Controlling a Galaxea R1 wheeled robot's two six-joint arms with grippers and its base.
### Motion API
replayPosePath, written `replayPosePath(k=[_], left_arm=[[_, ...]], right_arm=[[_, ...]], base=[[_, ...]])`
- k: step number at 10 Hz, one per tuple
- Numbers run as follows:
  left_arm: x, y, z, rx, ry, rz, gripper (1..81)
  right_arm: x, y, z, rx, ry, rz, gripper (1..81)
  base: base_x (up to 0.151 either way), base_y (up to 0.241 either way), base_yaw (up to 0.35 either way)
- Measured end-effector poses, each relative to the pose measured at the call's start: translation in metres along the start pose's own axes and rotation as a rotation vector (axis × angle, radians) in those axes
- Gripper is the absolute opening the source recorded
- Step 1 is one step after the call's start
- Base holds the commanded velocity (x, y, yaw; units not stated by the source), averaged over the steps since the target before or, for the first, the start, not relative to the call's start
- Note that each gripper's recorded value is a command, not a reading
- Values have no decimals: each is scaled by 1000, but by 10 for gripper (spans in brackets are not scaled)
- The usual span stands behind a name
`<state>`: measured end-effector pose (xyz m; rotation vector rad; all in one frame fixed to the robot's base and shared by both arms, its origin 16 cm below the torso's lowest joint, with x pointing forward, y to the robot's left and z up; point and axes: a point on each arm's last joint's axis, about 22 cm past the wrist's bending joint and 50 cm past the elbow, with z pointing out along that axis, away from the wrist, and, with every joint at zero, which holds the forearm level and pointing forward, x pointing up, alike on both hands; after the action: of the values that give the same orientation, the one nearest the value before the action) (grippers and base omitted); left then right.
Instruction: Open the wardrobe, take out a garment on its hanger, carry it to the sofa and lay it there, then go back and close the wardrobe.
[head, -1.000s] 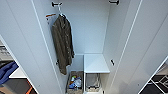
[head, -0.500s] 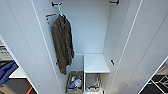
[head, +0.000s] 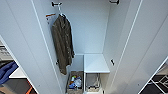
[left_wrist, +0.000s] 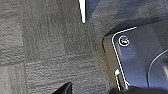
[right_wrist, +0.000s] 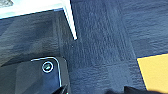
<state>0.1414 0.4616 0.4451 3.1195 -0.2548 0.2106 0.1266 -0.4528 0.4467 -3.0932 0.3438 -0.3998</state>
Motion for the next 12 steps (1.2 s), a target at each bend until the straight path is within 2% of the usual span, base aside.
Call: replayPosePath(k=[1, 3, 5, 6, 8, 10, 11, 12], left_arm=[[22, -19, -4, 23, 30, -48, 811], [66, -58, -18, 62, 109, -189, 811], [94, -79, -27, 76, 156, -314, 811], [112, -92, -33, 84, 185, -383, 811], [138, -127, -50, 113, 239, -539, 811], [159, -158, -66, 136, 289, -652, 811], [177, -162, -71, 126, 320, -719, 811], [200, -163, -75, 108, 350, -783, 811]], right_arm=[[28, 15, -2, -23, 34, 38, 811], [68, 39, -7, -59, 78, 140, 811], [118, 64, -17, -82, 148, 277, 811], [142, 68, -21, -73, 181, 349, 811], [169, 68, -25, -44, 216, 525, 811], [199, 73, -31, -26, 256, 632, 811], [211, 77, -35, -21, 276, 674, 811], [220, 79, -37, -8, 289, 751, 811]], base=[[0, 0, 0], [0, 0, 0], [0, 0, 0], [0, 0, 0], [0, 0, 0], [0, 0, 0], [0, 0, 0], [0, 0, 0]])
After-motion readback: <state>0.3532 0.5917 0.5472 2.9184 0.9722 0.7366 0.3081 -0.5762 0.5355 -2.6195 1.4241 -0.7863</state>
